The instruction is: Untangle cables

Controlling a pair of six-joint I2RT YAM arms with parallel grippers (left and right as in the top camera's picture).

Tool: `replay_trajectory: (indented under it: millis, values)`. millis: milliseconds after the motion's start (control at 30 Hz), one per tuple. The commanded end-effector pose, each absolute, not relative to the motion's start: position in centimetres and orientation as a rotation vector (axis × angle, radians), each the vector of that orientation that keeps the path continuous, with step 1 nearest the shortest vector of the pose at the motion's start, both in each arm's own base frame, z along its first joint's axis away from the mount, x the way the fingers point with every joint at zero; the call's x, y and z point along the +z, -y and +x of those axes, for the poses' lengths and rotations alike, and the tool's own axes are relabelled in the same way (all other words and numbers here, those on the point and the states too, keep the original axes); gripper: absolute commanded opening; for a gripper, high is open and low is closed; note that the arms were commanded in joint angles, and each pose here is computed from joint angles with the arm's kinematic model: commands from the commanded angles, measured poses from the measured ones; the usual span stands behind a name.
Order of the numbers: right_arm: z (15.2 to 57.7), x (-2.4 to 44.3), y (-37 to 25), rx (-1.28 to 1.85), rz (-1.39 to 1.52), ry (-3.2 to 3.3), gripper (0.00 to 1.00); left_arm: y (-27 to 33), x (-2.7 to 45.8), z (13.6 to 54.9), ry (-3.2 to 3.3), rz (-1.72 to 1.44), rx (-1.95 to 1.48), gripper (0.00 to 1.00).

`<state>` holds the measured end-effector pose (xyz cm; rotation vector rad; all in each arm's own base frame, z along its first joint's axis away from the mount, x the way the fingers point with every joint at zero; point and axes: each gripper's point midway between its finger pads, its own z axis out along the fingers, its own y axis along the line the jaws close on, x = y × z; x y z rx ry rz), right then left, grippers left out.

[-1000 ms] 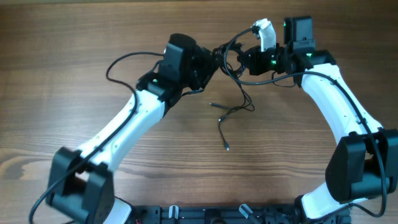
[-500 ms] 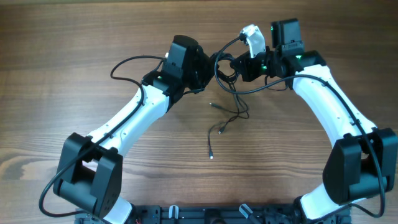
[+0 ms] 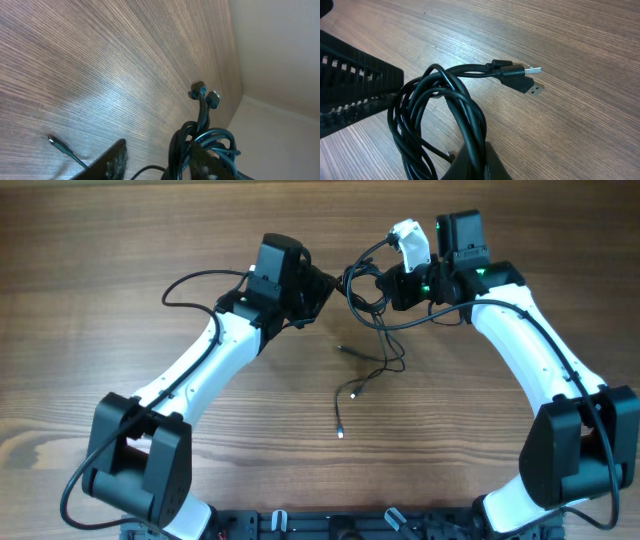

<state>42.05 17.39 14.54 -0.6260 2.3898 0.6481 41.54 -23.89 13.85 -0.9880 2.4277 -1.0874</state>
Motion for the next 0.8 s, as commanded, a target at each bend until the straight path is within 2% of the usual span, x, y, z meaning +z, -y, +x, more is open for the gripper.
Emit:
replay_trajectory:
  millis: [0,133,200,300,333,433,533,700,767]
  values:
    - [41.8,14.4,-17.9,0.690,-0.663,-2.376,0.05,24.0,14.4,42.4,-2.395,-0.959,-1.094,0.45]
    - [41.8,14.4,-17.9,0.691,-0.662,-2.376,0.05,24.8,14.5,42.3,-2.394,-0.940,-1.111,0.38]
    - [41.8,14.4,-17.9,0.691,-0.662,-2.377,0.05,25.1,14.3,42.1,-2.402,-0.938,-1.112,0.38]
    - [41.8,14.4,-17.9,0.691,-0.661,-2.376,0.05,25.4,14.4,42.0,-2.399,-0.961,-1.124,0.32]
    - [41.8,14.4,-17.9,0.691,-0.661,-2.376,0.04,25.4,14.4,42.0,-2.400,-0.959,-1.124,0.27]
    - [41.8,14.4,-17.9,0.692,-0.661,-2.377,0.04,25.7,14.3,41.8,-2.406,-0.951,-1.126,0.23]
    - [41.7,14.4,-17.9,0.692,-0.661,-2.381,0.04,25.8,14.3,41.8,-2.406,-0.950,-1.124,0.05]
    - [41.7,14.3,-17.8,0.687,-0.659,-2.386,0.05,25.7,14.4,41.9,-2.400,-0.949,-1.123,0.04]
    - [42.3,13.8,-16.8,0.602,-0.613,-2.417,0.04,25.9,15.8,42.6,-2.359,-0.915,-1.200,0.04]
